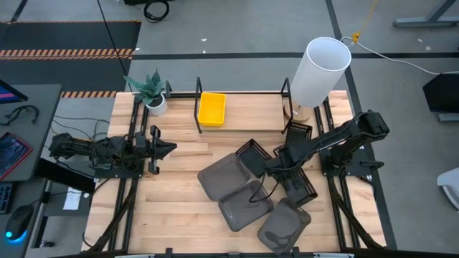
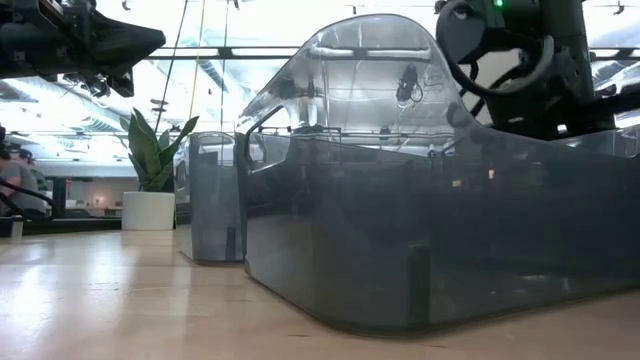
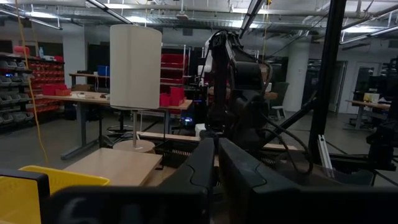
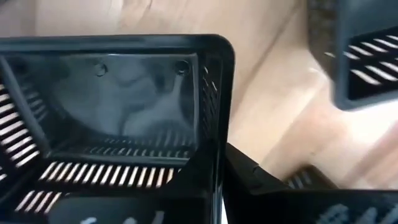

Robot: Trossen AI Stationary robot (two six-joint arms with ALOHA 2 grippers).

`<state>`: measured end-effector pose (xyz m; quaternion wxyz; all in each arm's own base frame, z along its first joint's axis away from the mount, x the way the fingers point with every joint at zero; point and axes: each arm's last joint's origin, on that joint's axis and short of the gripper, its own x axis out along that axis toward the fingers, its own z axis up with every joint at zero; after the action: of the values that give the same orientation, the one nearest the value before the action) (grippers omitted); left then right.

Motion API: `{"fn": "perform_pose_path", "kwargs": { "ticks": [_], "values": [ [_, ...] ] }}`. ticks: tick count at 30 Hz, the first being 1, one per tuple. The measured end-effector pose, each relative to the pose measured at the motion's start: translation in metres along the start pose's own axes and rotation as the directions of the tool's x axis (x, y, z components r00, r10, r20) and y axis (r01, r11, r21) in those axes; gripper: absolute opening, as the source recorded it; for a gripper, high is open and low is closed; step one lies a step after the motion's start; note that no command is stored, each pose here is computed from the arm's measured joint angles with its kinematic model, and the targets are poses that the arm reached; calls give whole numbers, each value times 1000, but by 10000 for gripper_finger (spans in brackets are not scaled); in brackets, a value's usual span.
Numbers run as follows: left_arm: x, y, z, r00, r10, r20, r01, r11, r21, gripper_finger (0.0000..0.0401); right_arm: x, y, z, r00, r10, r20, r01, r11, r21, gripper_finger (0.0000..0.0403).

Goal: Stack baskets on shelf by color
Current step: Stack the bottom right black bin on the left black bin

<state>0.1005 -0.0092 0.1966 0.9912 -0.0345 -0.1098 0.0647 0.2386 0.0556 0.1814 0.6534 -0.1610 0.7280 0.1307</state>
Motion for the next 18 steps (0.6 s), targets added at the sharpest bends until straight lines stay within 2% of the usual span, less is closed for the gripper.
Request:
{"fn": "perform_pose_path", "kwargs": {
  "ticks": [10, 18],
  "values": [
    [0, 0, 0, 1000, 0, 0, 0, 1000, 0, 33, -30, -5, 4, 1000, -17, -18, 17, 1000, -5, 11],
    [0, 0, 0, 1000, 0, 0, 0, 1000, 0, 30, -71, -13, 9, 999, -48, 19, 48, 999, 5, 11]
  ]
}}
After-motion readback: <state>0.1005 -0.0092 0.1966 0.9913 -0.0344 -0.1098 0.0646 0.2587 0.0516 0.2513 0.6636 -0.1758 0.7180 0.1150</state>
